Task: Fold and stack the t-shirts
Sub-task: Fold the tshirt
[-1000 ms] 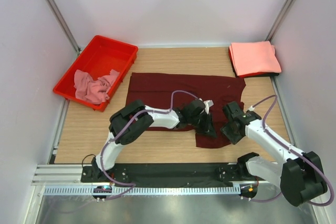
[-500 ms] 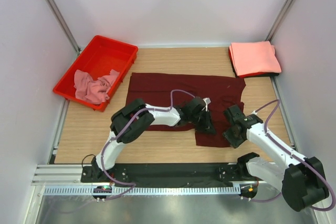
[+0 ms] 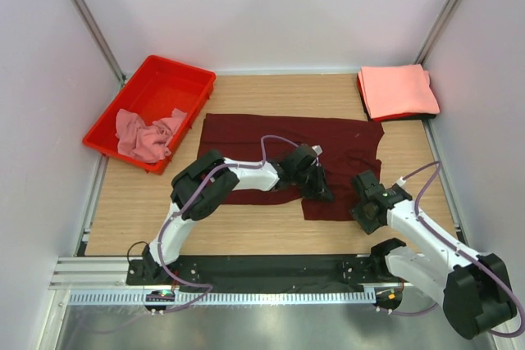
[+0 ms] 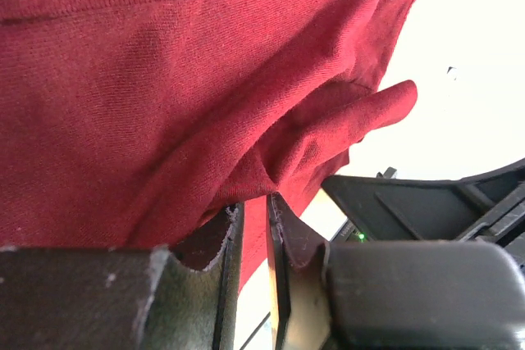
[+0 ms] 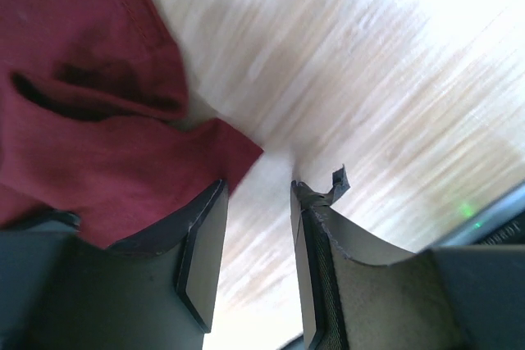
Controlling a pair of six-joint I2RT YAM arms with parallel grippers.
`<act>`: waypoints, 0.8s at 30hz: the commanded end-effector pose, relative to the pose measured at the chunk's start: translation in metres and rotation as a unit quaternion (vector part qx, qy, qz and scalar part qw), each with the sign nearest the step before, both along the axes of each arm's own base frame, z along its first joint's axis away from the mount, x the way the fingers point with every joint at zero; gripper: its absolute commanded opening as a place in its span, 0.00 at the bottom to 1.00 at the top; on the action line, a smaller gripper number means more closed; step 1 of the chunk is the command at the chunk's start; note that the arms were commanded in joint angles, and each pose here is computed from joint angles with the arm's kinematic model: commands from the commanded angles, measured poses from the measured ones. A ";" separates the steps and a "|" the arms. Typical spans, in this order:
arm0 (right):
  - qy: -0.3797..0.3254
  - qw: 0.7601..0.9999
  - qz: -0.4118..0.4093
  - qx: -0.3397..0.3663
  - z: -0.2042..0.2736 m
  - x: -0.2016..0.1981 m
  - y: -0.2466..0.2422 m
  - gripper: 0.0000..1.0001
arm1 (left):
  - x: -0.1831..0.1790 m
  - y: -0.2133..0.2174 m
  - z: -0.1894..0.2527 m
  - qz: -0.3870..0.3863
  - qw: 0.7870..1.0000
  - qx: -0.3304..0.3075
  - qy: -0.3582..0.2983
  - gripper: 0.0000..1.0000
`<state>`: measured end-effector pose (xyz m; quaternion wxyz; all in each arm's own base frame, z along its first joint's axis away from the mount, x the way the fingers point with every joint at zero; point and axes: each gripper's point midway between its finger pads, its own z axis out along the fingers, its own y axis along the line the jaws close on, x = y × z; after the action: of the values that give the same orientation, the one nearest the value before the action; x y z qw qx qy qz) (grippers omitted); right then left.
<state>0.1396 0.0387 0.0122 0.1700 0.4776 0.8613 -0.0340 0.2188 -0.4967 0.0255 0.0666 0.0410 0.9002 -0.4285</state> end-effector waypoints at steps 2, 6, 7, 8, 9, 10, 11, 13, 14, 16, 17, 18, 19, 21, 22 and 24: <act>-0.063 0.997 -0.035 -0.021 0.007 0.021 -0.010 0.45 | 0.006 0.003 -0.003 0.009 1.000 0.013 0.000 0.18; -0.075 0.996 -0.045 -0.033 0.009 0.025 -0.014 0.45 | 0.005 0.003 -0.005 0.009 1.000 0.014 0.001 0.18; -0.074 0.995 -0.048 -0.035 0.009 0.025 -0.015 0.46 | 0.005 0.003 -0.005 0.009 1.000 0.014 0.002 0.18; -0.073 0.995 -0.049 -0.037 0.009 0.025 -0.016 0.45 | 0.005 0.003 -0.005 0.009 1.000 0.014 0.003 0.18; -0.074 0.995 -0.050 -0.038 0.009 0.026 -0.016 0.46 | 0.004 0.004 -0.006 0.009 1.000 0.015 0.005 0.18; -0.068 0.996 -0.050 -0.042 0.008 0.025 -0.017 0.46 | 0.004 0.004 -0.006 0.009 1.000 0.015 0.004 0.18; -0.060 0.996 -0.055 -0.047 0.008 0.024 -0.018 0.46 | 0.005 0.004 -0.005 0.010 1.000 0.014 0.004 0.18; -0.050 0.996 -0.055 -0.056 0.008 0.024 -0.020 0.46 | 0.004 0.003 -0.004 0.009 1.000 0.013 0.006 0.18; -0.047 0.996 -0.055 -0.058 0.008 0.024 -0.020 0.46 | 0.004 0.003 -0.004 0.009 1.000 0.013 0.007 0.18; -0.036 0.996 -0.059 -0.064 0.006 0.023 -0.021 0.46 | 0.003 0.004 -0.002 0.012 1.000 0.010 0.008 0.18; -0.036 0.995 -0.063 -0.066 0.007 0.023 -0.021 0.44 | 0.003 0.004 0.000 0.013 1.000 0.008 0.008 0.18; -0.039 0.994 -0.072 -0.066 0.007 0.024 -0.023 0.43 | 0.003 0.004 0.000 0.014 1.000 0.006 0.007 0.18; -0.040 0.994 -0.072 -0.066 0.007 0.024 -0.022 0.42 | 0.003 0.003 0.003 0.014 1.000 0.001 0.007 0.18; -0.047 0.993 -0.073 -0.074 0.008 0.027 -0.025 0.37 | 0.002 0.004 0.004 0.015 1.000 0.000 0.007 0.18; -0.048 0.993 -0.076 -0.078 0.009 0.027 -0.027 0.35 | 0.003 0.004 0.005 0.016 1.000 -0.002 0.006 0.18; -0.050 0.992 -0.076 -0.082 0.009 0.028 -0.028 0.25 | 0.002 0.005 0.005 0.016 1.000 -0.002 0.007 0.18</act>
<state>0.1582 0.0210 0.0131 0.2159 0.5156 0.8257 -0.0759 0.2188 -0.4966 0.0252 0.0616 0.0289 0.9002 -0.4300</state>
